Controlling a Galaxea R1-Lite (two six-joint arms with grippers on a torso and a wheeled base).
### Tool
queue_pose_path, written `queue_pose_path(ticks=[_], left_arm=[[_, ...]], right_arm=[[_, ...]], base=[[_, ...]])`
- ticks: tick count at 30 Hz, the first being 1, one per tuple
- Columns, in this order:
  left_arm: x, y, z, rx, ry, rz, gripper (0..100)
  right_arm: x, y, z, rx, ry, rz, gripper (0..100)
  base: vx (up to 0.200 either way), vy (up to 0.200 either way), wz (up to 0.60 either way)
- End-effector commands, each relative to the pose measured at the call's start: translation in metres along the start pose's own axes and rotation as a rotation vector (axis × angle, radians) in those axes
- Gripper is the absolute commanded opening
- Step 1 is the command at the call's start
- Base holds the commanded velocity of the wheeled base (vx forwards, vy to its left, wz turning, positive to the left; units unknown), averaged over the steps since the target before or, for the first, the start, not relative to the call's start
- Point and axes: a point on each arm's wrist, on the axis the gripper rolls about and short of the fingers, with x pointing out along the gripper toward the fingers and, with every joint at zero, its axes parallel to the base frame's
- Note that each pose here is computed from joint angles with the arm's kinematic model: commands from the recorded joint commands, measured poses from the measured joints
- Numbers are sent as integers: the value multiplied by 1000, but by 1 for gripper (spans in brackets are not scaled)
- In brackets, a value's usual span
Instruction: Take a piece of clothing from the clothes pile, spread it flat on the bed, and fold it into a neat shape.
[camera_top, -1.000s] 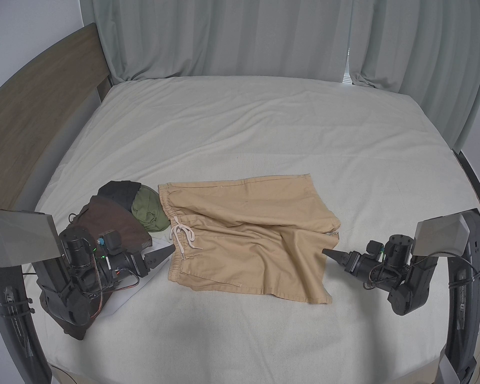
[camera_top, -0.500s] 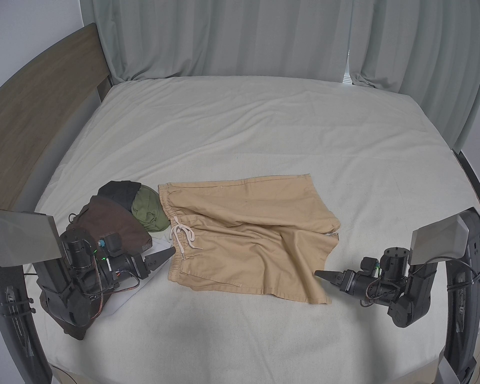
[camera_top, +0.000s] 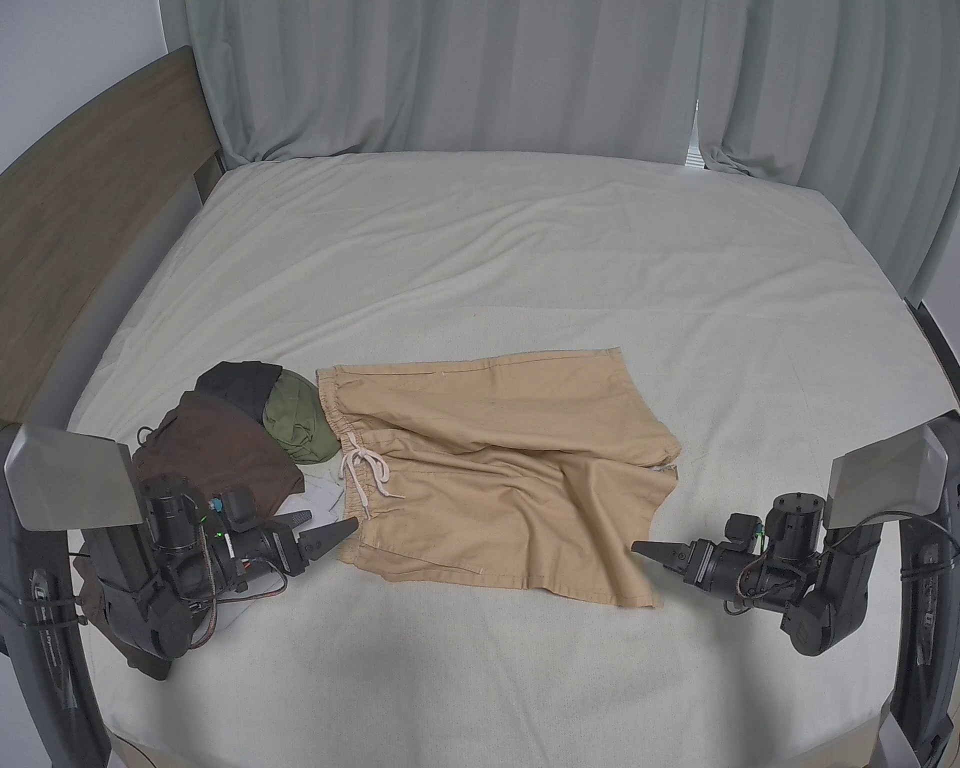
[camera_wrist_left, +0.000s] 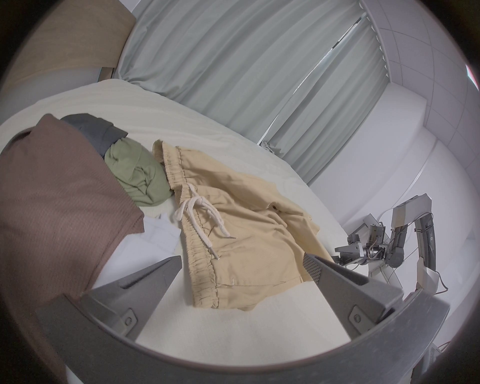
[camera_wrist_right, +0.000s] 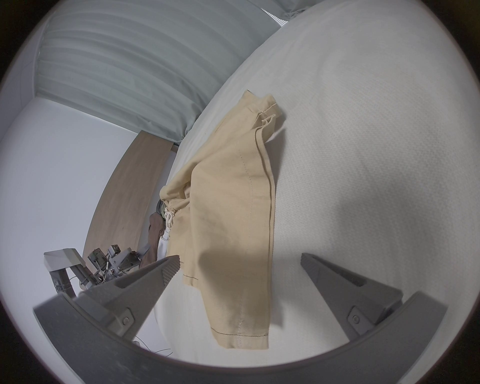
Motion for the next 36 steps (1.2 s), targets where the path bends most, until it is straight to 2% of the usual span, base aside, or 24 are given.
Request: queue_pose_path(ticks=[1,9,24,36], left_arm=[[3,6,-9,-21,24,9,100],[14,12,-30,-57,84,12,100],[39,24,-50,-74,98,50,100],[48,20,-51,-124,90,40,100]], right_arm=[[1,1,2,-6,-6,7,100],[1,1,2,-8,-9,7,100],[3,-1,3,-8,-10,8,100],[4,-1,3,-11,-14,11,100]], base=[[0,0,0],[0,0,0],[0,0,0],[0,0,0]])
